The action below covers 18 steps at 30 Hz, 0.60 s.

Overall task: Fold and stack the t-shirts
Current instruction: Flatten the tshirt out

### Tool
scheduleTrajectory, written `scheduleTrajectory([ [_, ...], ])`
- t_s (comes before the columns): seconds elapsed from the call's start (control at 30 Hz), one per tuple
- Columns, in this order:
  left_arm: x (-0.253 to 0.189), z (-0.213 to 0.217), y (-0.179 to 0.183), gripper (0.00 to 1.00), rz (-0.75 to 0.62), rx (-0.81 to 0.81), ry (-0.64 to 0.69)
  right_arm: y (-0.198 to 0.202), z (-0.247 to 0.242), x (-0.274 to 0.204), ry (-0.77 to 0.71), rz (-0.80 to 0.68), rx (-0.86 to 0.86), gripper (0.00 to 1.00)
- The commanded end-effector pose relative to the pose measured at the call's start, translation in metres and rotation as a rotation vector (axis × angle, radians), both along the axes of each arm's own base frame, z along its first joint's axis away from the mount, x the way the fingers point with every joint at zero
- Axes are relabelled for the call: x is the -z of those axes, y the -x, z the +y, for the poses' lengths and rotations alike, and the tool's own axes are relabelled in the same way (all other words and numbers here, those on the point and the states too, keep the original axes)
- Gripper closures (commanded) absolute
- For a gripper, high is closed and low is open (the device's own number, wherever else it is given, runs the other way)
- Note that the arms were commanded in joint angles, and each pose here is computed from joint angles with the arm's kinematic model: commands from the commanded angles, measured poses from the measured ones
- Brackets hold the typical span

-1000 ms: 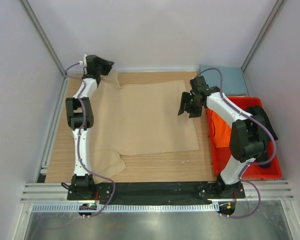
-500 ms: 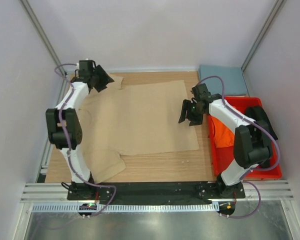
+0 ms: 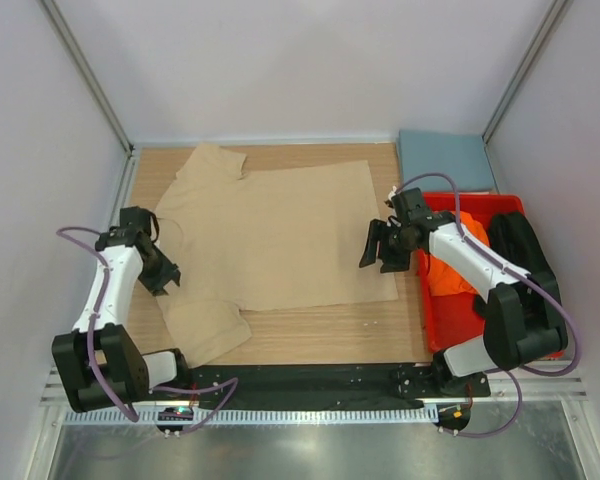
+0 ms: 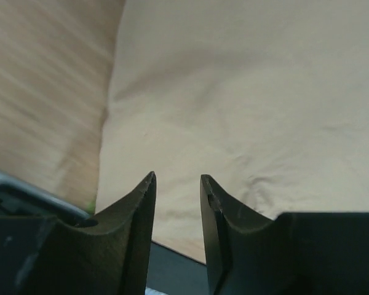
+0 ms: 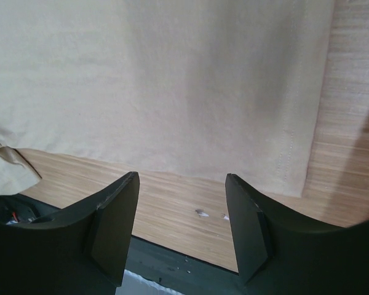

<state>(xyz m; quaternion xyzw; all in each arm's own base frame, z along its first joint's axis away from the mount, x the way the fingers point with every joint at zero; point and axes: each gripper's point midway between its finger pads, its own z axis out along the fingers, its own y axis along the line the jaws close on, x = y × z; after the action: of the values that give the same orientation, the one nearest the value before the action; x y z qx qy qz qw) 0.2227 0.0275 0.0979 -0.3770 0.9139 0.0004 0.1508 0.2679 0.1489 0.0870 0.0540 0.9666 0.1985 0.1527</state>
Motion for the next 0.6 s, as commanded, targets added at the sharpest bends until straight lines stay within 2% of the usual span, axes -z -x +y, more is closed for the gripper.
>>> scheduleTrajectory([
  [0.0, 0.008, 0.009, 0.028, 0.62, 0.092, -0.192, 0.001, 0.009, 0.009, -0.002, -0.036, -0.009, -0.034, 0.36],
  [0.03, 0.015, 0.010, 0.030, 0.62, 0.102, -0.226, 0.031, 0.010, 0.010, -0.001, -0.036, -0.012, -0.043, 0.36],
  [0.17, 0.035, -0.002, -0.001, 0.67, 0.019, -0.222, 0.180, 0.012, 0.010, 0.009, -0.013, -0.010, -0.052, 0.36],
  [0.33, 0.042, 0.011, -0.030, 0.67, -0.033, -0.208, 0.147, 0.001, 0.000, 0.023, 0.075, 0.005, -0.055, 0.36],
  [0.5, 0.019, 0.017, -0.054, 0.68, -0.119, -0.181, 0.094, -0.027, 0.000, 0.011, 0.109, -0.043, -0.044, 0.36],
  [0.57, 0.019, 0.017, -0.061, 0.63, -0.137, -0.178, 0.085, -0.037, -0.001, 0.016, 0.137, -0.029, -0.018, 0.36],
])
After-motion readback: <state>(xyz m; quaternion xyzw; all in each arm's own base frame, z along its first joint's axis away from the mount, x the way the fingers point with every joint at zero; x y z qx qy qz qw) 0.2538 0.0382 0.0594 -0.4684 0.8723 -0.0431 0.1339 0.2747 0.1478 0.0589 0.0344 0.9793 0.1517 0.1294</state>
